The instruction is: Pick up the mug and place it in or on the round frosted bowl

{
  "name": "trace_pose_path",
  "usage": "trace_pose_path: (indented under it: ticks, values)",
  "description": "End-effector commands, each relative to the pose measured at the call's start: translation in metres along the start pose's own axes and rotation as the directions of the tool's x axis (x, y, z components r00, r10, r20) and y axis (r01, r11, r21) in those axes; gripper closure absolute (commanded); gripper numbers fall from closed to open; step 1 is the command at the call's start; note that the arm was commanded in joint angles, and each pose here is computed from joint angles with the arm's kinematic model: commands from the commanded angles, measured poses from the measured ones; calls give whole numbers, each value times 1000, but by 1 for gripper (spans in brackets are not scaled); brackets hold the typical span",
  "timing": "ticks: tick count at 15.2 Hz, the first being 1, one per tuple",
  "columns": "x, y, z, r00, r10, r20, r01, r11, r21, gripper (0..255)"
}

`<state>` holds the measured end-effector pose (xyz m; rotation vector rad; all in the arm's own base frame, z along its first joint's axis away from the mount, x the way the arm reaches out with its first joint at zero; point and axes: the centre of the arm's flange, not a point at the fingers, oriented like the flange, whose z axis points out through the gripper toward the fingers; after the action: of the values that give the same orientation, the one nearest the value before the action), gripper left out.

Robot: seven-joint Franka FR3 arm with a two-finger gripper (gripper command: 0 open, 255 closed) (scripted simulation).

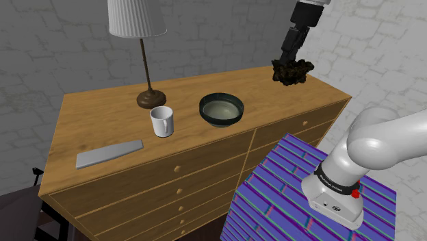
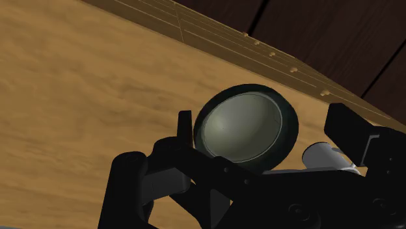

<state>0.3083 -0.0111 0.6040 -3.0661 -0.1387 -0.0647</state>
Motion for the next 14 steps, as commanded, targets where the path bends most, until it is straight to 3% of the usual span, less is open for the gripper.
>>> trace_pose_path:
  ticks: [1,14]
  values:
    - [0,0,0,1000,0,0,0,1000,0,0]
    - [112,-88,94,1000,8,-13,-8,1000,-1,0]
